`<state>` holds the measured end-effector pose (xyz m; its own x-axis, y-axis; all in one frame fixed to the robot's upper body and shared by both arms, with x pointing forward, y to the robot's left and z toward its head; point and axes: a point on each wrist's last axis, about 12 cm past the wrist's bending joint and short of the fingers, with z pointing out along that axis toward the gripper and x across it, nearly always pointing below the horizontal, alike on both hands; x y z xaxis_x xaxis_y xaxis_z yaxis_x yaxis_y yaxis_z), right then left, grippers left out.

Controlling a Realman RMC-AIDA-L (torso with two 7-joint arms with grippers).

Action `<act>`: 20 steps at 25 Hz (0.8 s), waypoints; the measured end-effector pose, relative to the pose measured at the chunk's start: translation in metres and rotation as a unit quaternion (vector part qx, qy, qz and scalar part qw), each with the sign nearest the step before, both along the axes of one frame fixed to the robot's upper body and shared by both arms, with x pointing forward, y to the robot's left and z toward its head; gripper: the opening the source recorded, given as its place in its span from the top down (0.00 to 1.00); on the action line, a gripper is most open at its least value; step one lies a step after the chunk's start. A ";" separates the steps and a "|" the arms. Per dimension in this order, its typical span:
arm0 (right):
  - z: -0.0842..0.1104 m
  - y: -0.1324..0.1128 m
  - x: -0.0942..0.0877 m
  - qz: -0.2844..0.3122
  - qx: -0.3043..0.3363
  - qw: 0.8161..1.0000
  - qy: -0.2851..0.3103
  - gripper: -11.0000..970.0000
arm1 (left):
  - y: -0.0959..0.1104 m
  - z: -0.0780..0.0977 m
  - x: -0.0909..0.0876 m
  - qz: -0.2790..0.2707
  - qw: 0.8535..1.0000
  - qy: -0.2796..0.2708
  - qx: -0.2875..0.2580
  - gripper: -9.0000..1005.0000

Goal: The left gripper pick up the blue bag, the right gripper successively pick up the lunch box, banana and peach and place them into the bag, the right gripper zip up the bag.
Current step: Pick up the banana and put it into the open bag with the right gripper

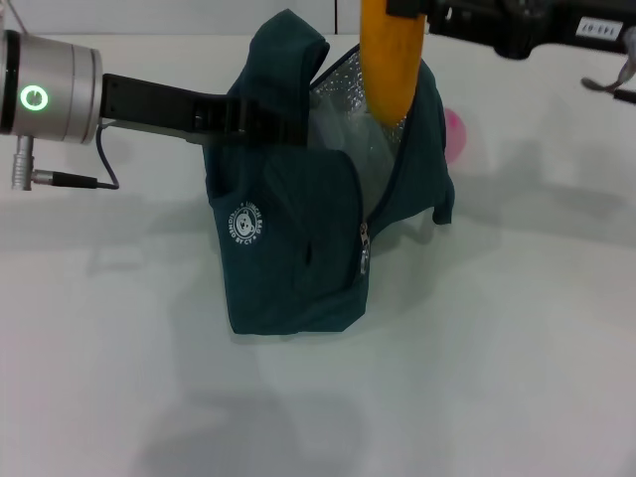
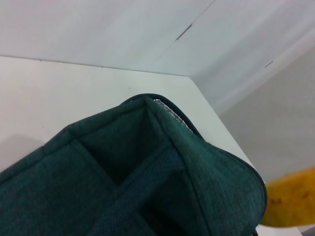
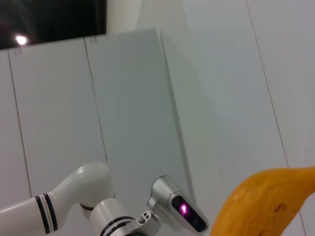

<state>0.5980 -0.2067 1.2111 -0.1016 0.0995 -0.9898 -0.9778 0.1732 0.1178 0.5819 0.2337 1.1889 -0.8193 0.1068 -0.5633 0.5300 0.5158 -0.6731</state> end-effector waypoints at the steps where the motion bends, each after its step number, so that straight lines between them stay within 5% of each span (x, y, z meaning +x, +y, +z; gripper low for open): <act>1: -0.003 0.001 -0.001 0.000 0.005 1.000 -0.002 0.53 | 0.000 0.000 0.000 0.000 1.000 0.000 0.000 0.95; 20: -0.049 0.002 -0.012 -0.021 0.066 0.996 0.047 0.53 | -0.002 0.000 0.001 0.001 1.000 0.000 -0.002 0.95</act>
<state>0.5857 -0.2048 1.1622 -0.1859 0.2348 -0.9541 -0.9538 0.1900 0.2326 0.5832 0.2320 1.1886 -0.8200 0.1033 -0.5630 0.5285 0.5141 -0.6755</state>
